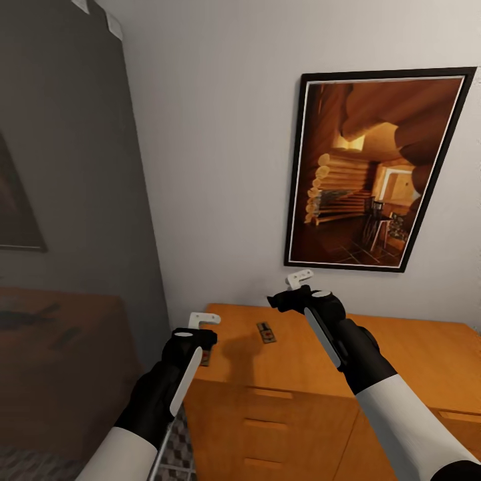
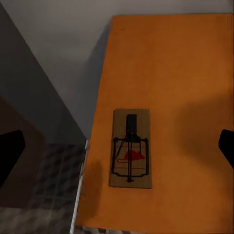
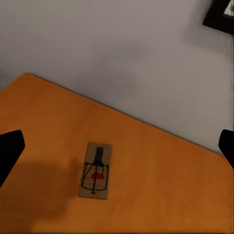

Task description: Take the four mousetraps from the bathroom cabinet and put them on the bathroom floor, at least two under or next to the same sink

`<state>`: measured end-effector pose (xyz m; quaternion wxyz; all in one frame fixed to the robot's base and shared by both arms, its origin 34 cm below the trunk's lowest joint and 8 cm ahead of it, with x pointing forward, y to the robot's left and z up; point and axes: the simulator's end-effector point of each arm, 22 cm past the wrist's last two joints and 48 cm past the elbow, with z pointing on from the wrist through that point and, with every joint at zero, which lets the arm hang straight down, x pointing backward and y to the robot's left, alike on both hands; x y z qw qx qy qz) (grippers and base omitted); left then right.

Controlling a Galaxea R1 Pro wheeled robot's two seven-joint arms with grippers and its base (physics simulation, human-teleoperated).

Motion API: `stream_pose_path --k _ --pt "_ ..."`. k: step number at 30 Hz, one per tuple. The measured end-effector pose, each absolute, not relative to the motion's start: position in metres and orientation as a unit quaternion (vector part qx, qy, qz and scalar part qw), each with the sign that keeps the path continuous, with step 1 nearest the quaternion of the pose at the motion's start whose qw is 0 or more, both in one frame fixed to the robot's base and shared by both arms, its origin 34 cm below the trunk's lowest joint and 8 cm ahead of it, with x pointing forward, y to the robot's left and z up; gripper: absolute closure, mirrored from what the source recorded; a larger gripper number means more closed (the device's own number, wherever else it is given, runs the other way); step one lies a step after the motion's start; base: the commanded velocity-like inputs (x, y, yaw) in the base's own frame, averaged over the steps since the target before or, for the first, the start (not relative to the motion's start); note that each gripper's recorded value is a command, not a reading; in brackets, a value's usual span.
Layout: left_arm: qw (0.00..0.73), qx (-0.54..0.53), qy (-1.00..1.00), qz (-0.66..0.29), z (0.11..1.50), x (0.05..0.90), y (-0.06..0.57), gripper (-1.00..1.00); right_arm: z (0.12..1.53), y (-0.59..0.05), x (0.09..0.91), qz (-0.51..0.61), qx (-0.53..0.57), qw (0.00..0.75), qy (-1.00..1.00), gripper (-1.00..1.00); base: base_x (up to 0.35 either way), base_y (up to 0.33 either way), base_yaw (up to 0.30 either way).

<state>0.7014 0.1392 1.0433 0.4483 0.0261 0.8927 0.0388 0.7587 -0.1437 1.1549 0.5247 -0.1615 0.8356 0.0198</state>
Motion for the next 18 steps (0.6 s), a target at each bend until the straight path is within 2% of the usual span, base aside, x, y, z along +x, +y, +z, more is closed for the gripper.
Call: stream_pose_path --k 12,18 --pt "0.448 0.026 0.893 0.038 1.0433 0.7014 0.1392 -1.00 1.1550 -0.1440 0.7588 0.019 -0.161 0.525 0.836 -1.00 0.000 -0.028 0.000" --pt "0.448 0.027 0.893 0.039 1.0434 0.7015 0.1391 -1.00 1.1549 -0.1440 0.7588 0.019 -0.161 0.525 0.836 -1.00 0.000 -0.157 0.000"
